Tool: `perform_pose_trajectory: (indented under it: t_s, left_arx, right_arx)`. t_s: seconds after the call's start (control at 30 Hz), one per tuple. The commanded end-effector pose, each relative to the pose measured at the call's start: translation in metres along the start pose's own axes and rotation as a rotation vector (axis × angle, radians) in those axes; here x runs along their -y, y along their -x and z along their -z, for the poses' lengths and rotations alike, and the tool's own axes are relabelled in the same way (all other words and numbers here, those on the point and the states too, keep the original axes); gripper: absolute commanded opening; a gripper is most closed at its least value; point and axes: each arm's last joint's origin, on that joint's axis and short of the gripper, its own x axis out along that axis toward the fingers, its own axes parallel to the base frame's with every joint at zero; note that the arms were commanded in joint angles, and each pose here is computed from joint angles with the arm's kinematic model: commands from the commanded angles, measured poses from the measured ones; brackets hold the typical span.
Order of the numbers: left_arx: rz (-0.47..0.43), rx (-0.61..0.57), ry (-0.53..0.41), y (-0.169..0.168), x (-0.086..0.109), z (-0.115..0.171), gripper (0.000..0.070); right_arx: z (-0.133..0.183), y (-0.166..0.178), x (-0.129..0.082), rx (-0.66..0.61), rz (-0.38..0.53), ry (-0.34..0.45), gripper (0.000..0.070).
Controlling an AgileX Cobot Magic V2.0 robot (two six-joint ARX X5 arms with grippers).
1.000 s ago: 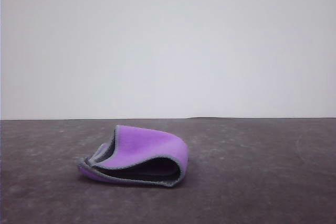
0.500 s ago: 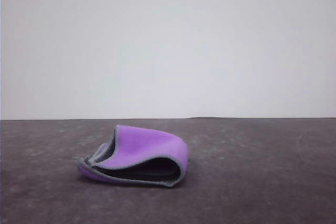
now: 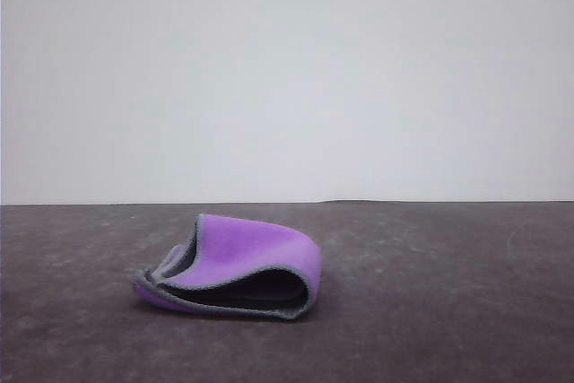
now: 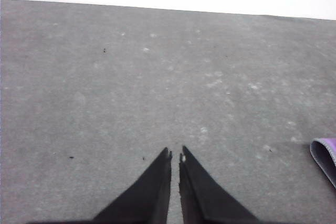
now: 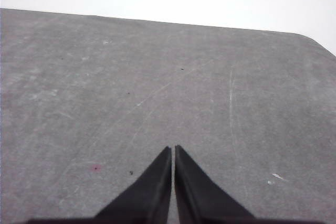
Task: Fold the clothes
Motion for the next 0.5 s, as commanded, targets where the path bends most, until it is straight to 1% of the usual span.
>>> perform_pose_trajectory:
  t_s: [0.0, 0.47]
  left_arx:
    - [-0.003, -0.016, 0.01, -0.0014, -0.0007, 0.0045, 0.0016]
    - [-0.003, -0.016, 0.01, -0.0014, -0.0007, 0.0045, 0.0016]
  right_arx:
    - [0.0005, -0.0005, 0.0003, 0.006, 0.006, 0.005, 0.0003]
    - [0.0005, -0.0005, 0.0003, 0.006, 0.006, 0.005, 0.0003]
